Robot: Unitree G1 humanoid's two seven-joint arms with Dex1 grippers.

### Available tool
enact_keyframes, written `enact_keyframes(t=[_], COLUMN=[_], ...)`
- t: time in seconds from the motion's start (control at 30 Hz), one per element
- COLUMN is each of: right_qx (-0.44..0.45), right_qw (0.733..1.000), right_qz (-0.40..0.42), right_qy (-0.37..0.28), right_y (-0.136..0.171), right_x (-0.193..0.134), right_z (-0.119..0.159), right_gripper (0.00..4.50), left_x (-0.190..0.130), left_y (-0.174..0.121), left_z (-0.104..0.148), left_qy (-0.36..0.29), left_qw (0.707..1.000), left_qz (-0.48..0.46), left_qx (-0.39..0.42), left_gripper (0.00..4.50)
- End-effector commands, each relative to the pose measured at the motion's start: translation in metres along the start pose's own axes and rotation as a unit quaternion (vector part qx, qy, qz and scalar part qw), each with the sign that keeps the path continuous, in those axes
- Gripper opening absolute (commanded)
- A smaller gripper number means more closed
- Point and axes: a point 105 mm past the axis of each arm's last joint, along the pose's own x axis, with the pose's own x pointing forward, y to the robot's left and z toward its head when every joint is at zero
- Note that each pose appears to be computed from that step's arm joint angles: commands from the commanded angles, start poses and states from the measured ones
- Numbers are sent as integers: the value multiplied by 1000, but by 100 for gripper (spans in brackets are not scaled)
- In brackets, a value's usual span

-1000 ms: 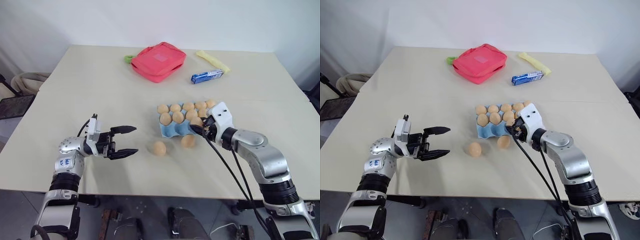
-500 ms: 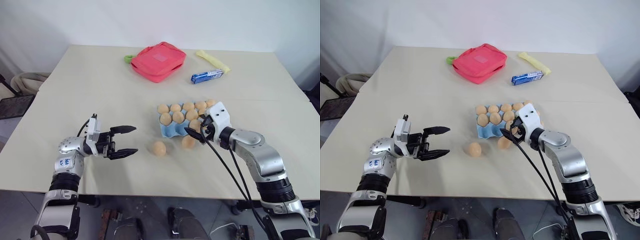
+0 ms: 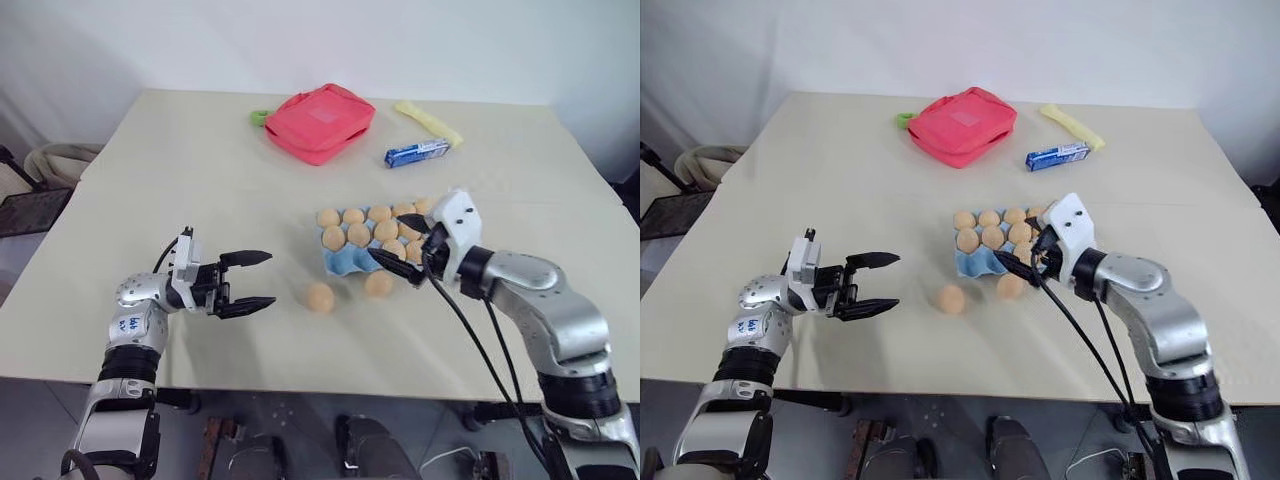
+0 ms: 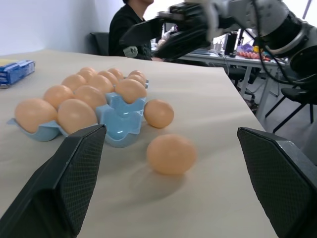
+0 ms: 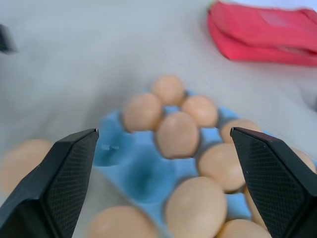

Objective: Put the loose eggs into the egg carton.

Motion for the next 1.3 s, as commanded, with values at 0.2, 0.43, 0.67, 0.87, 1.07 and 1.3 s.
enact_keyframes(t=[0.2,0.43,0.67,0.87,1.07,1.3], right_qx=[-2,31,47,77,73,76], right_qw=[999,999,999,995,996,994], right_qz=[32,18,-17,-45,-49,-65], right_qy=[-32,-20,16,40,32,39], right_y=[26,47,46,37,35,34], right_x=[-54,-86,-97,-68,-23,13], right_z=[7,-18,-42,-67,-68,-65], right_gripper=[446,446,446,446,446,446], left_x=[-6,-8,-11,-6,-4,-3], left_y=[0,-4,-5,-4,-4,-7], left_z=[7,4,3,3,3,3], left_qy=[-3,5,11,8,6,4], left_qw=[1000,1000,1000,1000,1000,1000], left_qz=[4,-6,-10,-12,-14,-10], left_qx=[17,4,2,4,4,5], left_gripper=[450,450,450,450,450,450])
